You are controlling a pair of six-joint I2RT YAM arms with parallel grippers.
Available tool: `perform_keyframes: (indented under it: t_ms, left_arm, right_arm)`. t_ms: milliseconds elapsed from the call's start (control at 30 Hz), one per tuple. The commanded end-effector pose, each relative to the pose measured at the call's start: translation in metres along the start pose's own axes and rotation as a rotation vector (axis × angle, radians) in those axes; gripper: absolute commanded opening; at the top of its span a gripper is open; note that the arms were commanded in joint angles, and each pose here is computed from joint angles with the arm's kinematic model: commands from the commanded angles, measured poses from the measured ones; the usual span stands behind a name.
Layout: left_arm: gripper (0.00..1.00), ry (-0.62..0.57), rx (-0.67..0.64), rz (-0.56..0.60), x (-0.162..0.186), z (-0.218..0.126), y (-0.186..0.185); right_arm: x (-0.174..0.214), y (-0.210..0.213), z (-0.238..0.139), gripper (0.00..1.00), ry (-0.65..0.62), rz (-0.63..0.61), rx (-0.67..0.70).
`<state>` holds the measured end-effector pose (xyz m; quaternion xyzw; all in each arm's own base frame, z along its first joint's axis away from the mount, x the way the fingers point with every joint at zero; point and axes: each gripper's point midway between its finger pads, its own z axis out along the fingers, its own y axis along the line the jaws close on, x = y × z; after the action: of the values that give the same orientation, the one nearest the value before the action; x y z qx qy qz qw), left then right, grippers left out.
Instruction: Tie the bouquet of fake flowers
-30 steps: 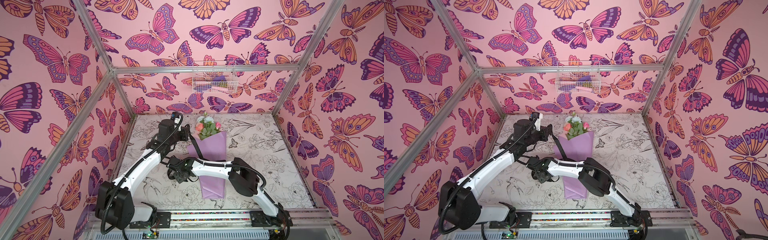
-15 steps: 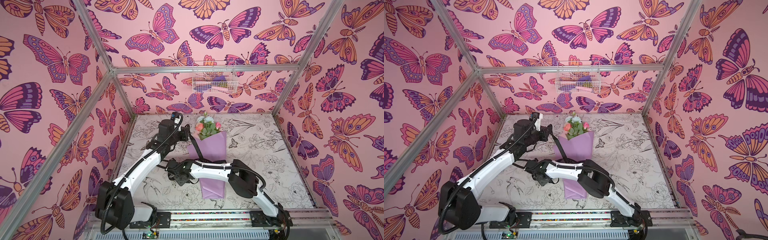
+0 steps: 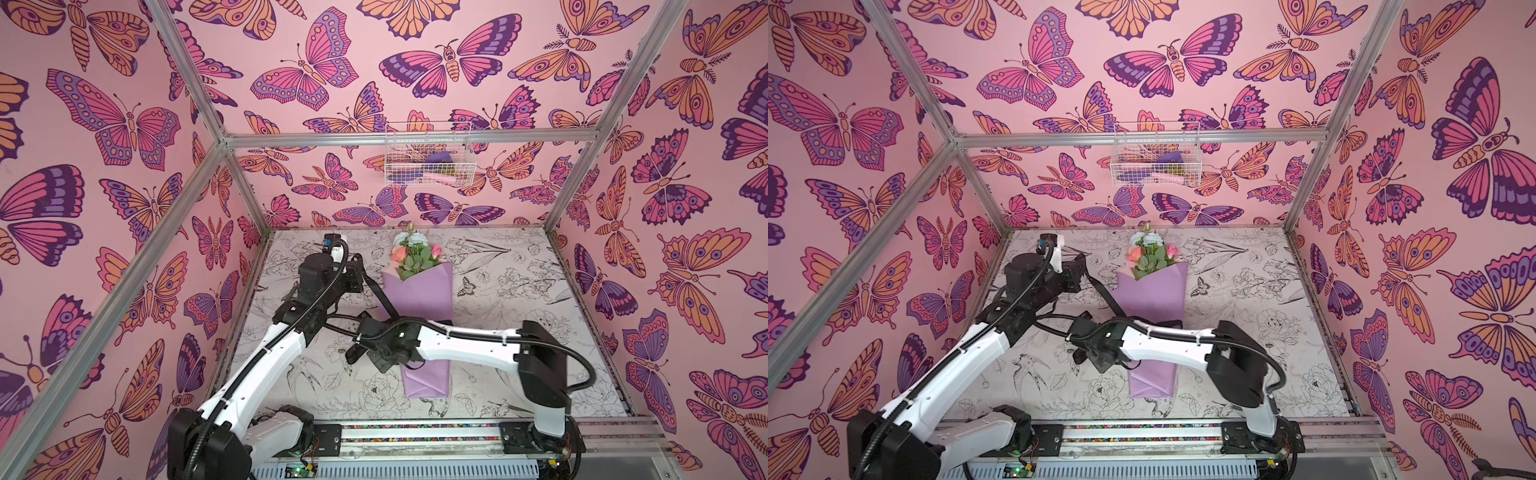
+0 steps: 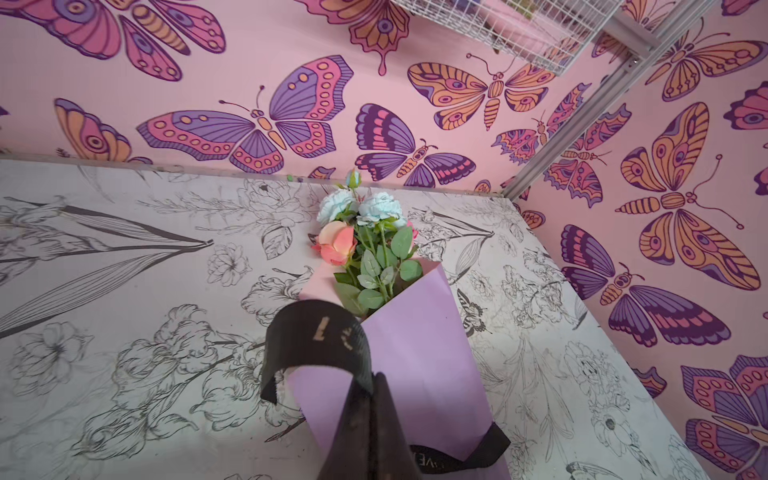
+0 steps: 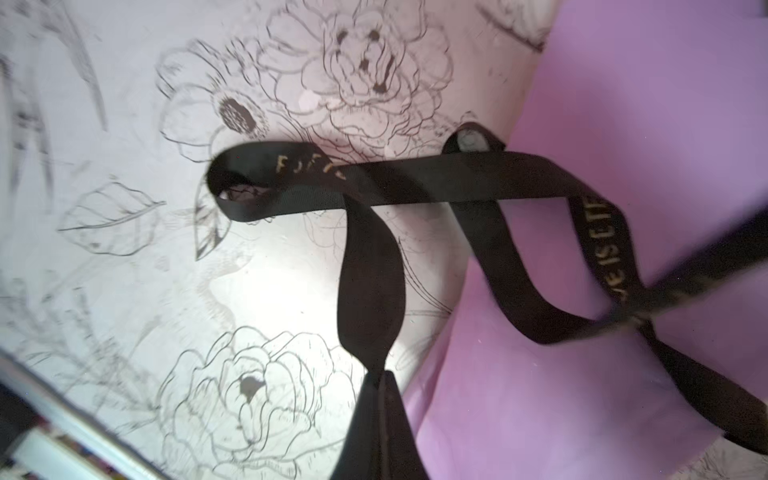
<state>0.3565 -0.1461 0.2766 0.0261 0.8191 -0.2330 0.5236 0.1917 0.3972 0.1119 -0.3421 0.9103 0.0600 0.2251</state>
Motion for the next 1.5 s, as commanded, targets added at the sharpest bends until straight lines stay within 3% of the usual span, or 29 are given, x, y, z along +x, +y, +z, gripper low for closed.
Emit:
perform_keyframes:
  t_ms: [0,233,567,600,667,700,867,1033,1100,1267,1467]
  left_arm:
    - [0.0,0.092,-0.12,-0.025,0.035,-0.007,0.03]
    - [0.0,0.152,-0.272,-0.038,0.072,-0.028,0.063]
    - [0.02,0.262,-0.647,-0.051,0.109,-0.06,0.128]
    - [0.11,0.265,-0.682,-0.056,0.111,-0.064,0.134]
    - [0.49,0.258,-0.719,-0.078,0.111,-0.07,0.138]
    - [0.59,0.253,-0.721,-0.089,0.109,-0.071,0.138]
    - [0.67,0.238,-0.558,-0.138,0.092,-0.058,0.108]
    - [0.69,0.263,-0.086,-0.141,0.088,-0.014,0.028]
    - [0.7,0.282,0.031,-0.133,0.094,-0.001,0.006]
    - [0.7,0.438,0.127,0.003,0.131,0.038,-0.023]
    - [0.7,0.595,0.18,0.008,0.168,0.08,-0.037]
  right_arm:
    - [0.0,-0.013,-0.02,0.0,-0.061,0.049,0.021]
    - [0.014,-0.068,-0.063,0.0,-0.13,0.164,0.154]
    - [0.051,-0.149,-0.094,0.0,-0.184,0.488,0.187]
    - [0.054,-0.153,-0.095,0.0,-0.191,0.504,0.182]
    - [0.059,-0.157,-0.096,0.0,-0.195,0.527,0.169]
    - [0.061,-0.158,-0.096,0.0,-0.192,0.534,0.163]
    - [0.067,-0.155,-0.085,0.0,-0.142,0.549,0.15]
    - [0.062,-0.149,-0.074,0.0,-0.117,0.553,0.141]
    - [0.06,-0.149,-0.072,0.0,-0.116,0.561,0.141]
    - [0.057,-0.151,-0.063,0.0,-0.117,0.617,0.115]
    - [0.057,-0.151,-0.051,0.0,-0.116,0.706,0.036]
